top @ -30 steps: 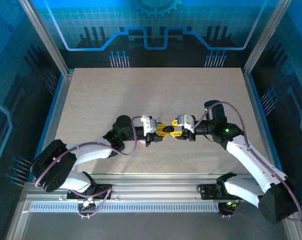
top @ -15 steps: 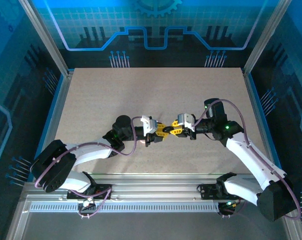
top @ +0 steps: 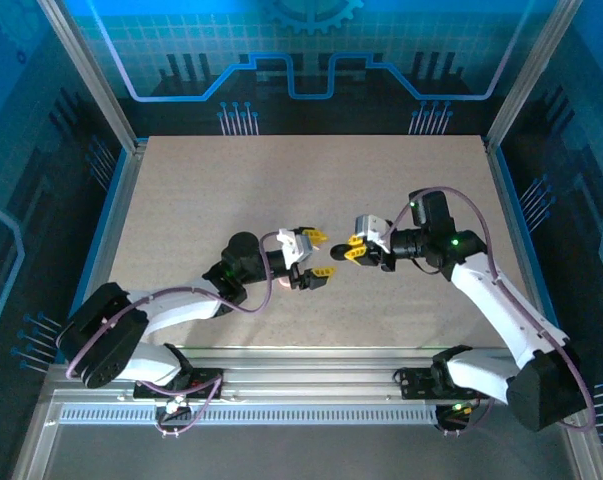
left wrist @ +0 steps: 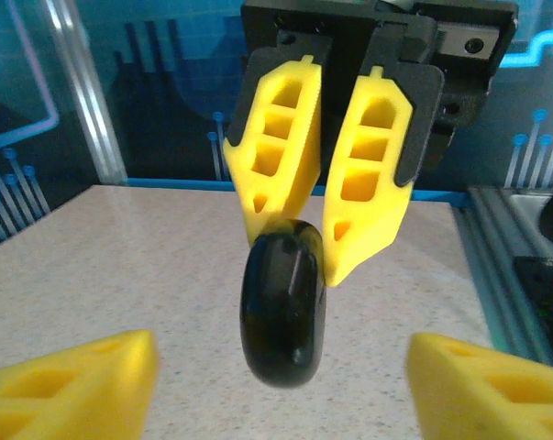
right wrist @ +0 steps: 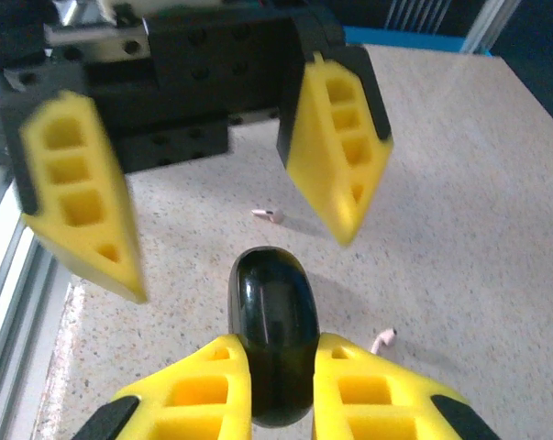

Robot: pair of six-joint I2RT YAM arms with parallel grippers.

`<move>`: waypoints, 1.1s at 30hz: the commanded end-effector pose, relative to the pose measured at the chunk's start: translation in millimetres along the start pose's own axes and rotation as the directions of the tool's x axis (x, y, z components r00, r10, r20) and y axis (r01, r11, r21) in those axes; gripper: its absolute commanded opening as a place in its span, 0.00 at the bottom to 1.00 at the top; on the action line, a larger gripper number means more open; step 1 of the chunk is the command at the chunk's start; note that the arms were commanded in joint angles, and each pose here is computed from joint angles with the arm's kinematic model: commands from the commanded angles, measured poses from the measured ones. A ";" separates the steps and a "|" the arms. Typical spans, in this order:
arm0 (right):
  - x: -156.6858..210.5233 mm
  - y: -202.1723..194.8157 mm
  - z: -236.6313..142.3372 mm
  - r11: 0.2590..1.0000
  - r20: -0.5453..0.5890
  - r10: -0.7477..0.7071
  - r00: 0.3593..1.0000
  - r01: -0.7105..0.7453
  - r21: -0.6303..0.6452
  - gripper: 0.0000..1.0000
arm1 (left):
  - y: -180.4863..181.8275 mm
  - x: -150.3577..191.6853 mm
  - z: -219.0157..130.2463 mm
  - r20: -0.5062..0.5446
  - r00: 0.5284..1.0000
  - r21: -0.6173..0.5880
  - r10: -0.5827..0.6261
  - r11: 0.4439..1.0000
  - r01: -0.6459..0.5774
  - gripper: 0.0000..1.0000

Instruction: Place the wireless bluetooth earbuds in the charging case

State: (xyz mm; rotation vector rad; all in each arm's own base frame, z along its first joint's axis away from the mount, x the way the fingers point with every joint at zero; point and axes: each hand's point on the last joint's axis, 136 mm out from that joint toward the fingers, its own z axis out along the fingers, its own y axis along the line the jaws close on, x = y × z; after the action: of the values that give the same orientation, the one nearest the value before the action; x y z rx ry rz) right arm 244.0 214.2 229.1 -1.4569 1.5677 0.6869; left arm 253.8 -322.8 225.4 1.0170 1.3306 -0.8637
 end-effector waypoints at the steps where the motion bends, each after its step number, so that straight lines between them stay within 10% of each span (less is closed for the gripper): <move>1: 14.3 -14.3 -4.0 0.992 -0.079 0.120 0.990 -0.118 0.035 0.12 | 21.9 -0.3 -11.9 -0.020 0.999 -0.143 0.027 0.989 -0.030 0.82; 10: 68.3 -46.9 -1.3 0.926 -0.248 0.375 0.893 -0.346 0.152 0.10 | 55.4 23.7 -21.3 -0.162 0.986 -0.336 -0.050 0.942 -0.008 0.83; 33: 204.3 -97.4 -9.9 0.759 -0.540 0.649 0.536 -0.494 0.424 0.10 | 71.8 40.6 -10.1 -0.276 0.955 -0.375 -0.106 0.927 -0.006 0.82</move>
State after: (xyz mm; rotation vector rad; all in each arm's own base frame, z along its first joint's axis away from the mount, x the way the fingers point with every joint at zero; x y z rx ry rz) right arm 345.4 105.6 77.8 -1.0623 2.5981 0.3674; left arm 312.0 -286.1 182.8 0.8393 1.7138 -0.5037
